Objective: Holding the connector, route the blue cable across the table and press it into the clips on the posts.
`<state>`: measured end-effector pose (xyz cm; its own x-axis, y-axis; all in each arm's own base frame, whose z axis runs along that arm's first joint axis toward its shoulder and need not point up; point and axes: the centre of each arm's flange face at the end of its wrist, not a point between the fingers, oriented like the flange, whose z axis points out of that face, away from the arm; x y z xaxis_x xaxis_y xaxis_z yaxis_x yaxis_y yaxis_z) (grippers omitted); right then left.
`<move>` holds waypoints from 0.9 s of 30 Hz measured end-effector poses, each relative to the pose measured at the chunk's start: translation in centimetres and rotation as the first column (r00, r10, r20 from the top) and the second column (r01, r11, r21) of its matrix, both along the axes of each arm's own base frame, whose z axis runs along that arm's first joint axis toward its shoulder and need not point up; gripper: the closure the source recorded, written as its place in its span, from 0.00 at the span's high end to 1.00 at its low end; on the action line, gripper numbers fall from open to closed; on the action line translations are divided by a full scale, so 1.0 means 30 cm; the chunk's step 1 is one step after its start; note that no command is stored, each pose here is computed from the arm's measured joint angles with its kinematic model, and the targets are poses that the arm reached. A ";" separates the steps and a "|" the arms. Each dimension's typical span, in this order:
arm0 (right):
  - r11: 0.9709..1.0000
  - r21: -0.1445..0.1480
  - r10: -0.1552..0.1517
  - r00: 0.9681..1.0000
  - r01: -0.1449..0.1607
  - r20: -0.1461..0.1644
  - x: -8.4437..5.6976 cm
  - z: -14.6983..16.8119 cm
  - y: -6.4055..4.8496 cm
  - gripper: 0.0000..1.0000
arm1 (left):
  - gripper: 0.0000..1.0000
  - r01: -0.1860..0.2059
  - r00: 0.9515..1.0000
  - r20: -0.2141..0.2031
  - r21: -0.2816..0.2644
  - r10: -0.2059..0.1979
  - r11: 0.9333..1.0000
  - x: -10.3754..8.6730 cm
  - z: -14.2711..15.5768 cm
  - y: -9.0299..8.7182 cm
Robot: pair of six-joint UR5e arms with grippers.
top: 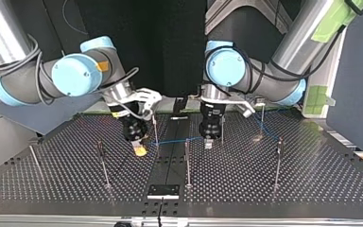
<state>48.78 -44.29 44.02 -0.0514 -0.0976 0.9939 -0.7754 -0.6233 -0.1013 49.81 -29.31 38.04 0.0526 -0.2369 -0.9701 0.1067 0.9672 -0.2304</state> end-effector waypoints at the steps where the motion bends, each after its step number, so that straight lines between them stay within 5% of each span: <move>1: 1.000 0.001 -0.002 1.000 0.002 0.000 -0.001 -0.003 -0.005 0.00 | 0.00 -0.001 1.000 0.001 -0.002 0.001 1.000 0.010 -0.001 0.001; 27: 0.999 0.019 -0.043 0.999 0.043 -0.019 -0.051 -0.068 -0.111 0.00 | 0.00 0.002 1.000 -0.029 -0.009 -0.002 1.000 0.298 -0.061 0.014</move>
<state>47.24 -47.63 41.97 -0.0379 -0.1153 0.9926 -0.8034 -0.5872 -0.0989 58.75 -28.89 36.21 0.0245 -0.2458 -0.9690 0.1018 0.9649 -0.2422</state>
